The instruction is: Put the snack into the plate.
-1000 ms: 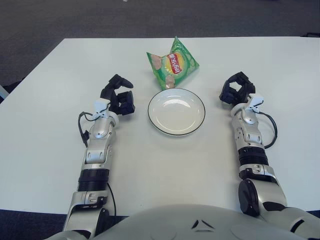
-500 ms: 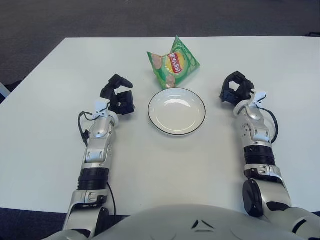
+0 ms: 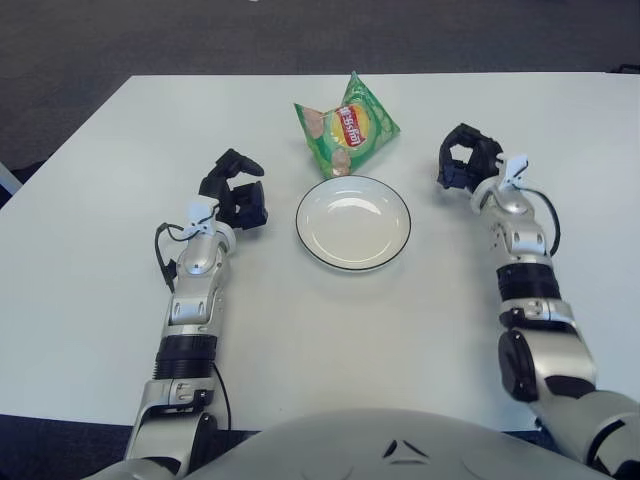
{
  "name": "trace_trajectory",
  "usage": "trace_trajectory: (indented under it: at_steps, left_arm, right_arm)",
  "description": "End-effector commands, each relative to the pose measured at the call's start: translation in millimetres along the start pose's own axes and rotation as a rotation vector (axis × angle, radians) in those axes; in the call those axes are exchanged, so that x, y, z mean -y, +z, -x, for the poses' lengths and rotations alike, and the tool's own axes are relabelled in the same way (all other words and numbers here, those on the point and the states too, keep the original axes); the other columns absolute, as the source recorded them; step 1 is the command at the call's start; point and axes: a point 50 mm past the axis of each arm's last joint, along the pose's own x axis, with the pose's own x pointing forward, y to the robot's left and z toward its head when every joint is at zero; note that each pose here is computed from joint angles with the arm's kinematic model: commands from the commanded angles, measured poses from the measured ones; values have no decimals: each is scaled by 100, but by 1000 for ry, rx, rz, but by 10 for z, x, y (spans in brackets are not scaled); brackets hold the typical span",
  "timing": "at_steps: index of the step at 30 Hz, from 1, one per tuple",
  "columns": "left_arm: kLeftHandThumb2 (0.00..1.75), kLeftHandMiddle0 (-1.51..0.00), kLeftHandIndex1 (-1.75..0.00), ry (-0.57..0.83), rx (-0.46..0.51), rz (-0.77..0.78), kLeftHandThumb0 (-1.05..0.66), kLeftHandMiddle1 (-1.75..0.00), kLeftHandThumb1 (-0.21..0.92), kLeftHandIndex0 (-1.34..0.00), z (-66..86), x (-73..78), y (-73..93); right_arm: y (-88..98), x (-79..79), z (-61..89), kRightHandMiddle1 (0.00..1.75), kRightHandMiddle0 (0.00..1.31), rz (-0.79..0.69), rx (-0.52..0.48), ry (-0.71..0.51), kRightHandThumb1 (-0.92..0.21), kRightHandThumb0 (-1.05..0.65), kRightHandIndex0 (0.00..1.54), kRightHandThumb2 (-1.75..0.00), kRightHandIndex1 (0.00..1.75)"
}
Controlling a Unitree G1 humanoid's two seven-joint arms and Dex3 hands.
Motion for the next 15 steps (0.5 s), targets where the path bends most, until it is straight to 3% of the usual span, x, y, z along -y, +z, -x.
trace_trajectory:
  at_steps: [1,15]
  left_arm:
    - [124,-128,-175,30,-98,9,-46,-175,38,-56,166,-29,-236]
    - [122,-128,-175,20,-101,8,-45,-175,39,-55,166,-42,-254]
  right_arm:
    - [222,73,-104,175,60,105,55,30,-34,-47,123,-129,175]
    - [591,86,-267,175,55,446,103,94,-40,-45,108,-121,175]
